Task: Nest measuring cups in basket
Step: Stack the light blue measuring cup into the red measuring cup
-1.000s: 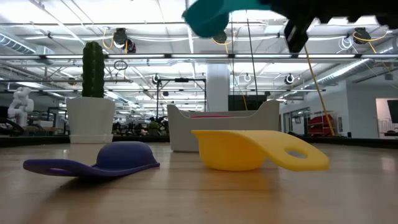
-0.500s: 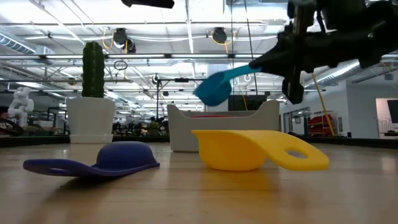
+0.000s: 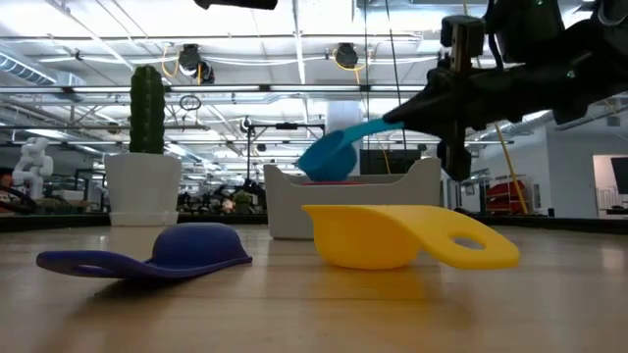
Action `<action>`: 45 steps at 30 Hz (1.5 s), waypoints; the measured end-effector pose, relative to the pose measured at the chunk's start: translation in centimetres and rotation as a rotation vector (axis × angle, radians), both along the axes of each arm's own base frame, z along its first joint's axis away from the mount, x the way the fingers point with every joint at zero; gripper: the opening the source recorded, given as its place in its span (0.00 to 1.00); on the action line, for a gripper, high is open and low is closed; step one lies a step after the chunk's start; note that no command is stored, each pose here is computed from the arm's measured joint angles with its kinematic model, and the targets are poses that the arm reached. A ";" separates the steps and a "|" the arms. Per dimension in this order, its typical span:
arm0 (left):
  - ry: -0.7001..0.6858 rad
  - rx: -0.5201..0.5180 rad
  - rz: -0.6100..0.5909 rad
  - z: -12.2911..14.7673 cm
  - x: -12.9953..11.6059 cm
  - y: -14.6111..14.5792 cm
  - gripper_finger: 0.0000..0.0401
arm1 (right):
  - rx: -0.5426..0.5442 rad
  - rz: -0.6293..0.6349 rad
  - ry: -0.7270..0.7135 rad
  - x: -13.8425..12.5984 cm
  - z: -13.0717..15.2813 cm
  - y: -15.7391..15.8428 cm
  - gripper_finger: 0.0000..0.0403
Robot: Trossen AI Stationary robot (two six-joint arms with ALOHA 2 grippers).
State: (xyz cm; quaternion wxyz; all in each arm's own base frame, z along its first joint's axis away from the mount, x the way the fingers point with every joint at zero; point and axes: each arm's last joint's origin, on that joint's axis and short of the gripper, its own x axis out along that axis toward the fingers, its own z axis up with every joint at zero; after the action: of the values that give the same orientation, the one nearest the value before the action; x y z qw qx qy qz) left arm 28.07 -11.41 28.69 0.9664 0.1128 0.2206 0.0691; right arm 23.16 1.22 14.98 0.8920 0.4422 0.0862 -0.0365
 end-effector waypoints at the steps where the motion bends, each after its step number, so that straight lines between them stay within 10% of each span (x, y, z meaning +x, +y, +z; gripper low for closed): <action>1: -0.003 -0.001 0.000 0.0 0.0 0.0 0.52 | 0.008 0.000 0.010 0.1 -0.3 0.1 0.00; 27: -0.017 -0.006 -0.033 0.2 0.1 -0.1 0.52 | 0.010 -0.046 0.084 0.4 -2.0 0.1 0.15; 45: -0.021 -0.009 -0.033 0.2 0.1 -0.1 0.52 | -0.235 -0.131 0.110 0.2 -1.8 -0.3 0.21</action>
State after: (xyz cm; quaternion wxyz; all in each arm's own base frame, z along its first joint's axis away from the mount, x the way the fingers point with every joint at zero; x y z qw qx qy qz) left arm 28.20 -11.55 28.94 0.9701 0.1113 0.2089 0.0534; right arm 23.37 0.87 13.17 0.9273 0.3365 0.1010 -0.1289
